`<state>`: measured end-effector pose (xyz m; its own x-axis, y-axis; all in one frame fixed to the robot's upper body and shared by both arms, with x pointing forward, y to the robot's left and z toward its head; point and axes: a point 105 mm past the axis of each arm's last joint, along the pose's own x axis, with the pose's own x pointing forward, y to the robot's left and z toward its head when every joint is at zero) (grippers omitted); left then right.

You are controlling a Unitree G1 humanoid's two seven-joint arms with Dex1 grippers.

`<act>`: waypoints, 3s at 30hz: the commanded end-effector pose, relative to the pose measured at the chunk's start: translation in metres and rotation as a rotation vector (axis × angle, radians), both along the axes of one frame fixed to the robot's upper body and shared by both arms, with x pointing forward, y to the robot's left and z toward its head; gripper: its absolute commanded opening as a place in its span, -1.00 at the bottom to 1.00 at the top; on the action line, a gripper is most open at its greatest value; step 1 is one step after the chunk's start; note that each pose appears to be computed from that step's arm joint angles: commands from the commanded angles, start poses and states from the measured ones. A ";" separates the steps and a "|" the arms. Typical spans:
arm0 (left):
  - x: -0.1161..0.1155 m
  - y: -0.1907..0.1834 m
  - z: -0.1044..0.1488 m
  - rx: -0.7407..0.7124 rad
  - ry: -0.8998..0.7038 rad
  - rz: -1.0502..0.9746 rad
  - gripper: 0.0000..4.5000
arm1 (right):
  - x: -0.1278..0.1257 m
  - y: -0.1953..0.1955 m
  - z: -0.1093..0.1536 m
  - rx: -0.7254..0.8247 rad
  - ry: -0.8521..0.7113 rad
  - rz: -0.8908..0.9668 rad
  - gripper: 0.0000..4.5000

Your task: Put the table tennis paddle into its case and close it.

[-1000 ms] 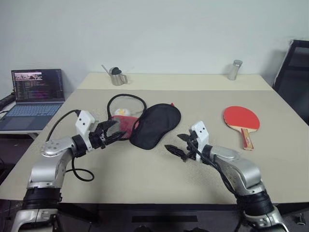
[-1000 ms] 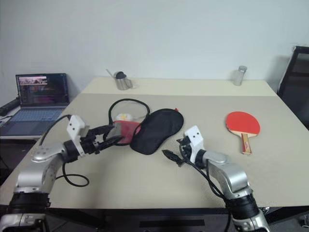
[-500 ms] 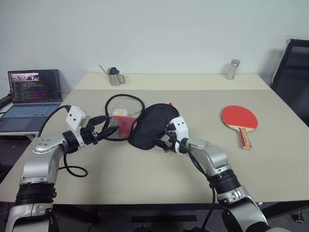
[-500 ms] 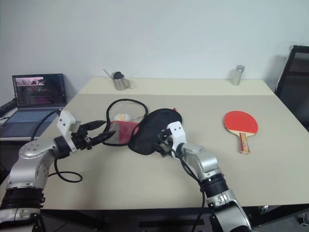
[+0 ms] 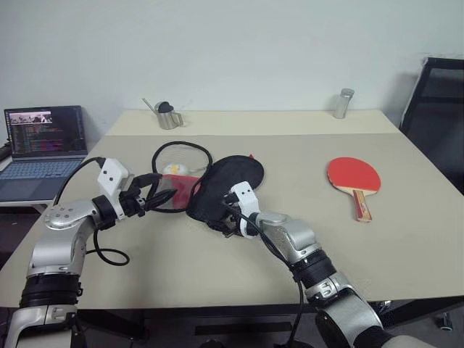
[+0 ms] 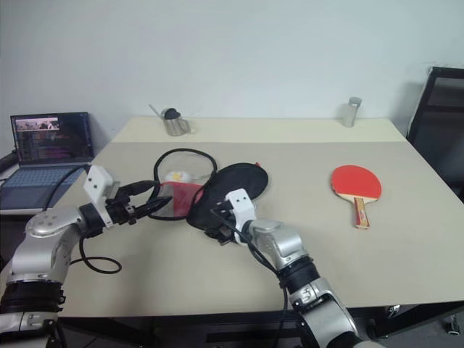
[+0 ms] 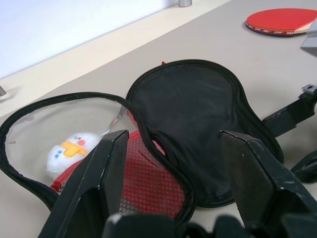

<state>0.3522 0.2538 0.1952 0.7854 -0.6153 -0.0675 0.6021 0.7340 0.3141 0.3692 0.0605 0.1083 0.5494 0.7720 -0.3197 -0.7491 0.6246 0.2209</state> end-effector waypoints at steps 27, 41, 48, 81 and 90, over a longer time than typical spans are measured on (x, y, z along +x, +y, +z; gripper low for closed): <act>-0.002 -0.003 0.022 0.015 -0.098 0.005 0.41 | 0.004 0.028 0.034 0.227 0.157 -0.062 -0.99; 0.001 -0.030 0.029 -0.016 -0.103 -0.101 0.41 | 0.032 -0.057 0.042 0.204 0.186 -0.212 -0.99; 0.005 -0.036 0.033 -0.017 -0.108 -0.127 0.41 | 0.036 -0.105 0.035 0.163 0.200 -0.303 -0.99; 0.034 -0.084 0.053 -0.036 -0.159 -0.283 0.41 | 0.016 -0.208 0.031 0.314 0.223 -0.741 -0.99; 0.042 -0.090 0.058 -0.024 -0.171 -0.317 0.41 | 0.011 -0.216 0.025 0.314 0.215 -0.808 -0.99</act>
<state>0.3953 0.1670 0.2378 0.5725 -0.8189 0.0393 0.7540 0.5447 0.3672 0.3794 -0.1504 0.1169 0.8848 0.2679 -0.3813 -0.0117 0.8308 0.5565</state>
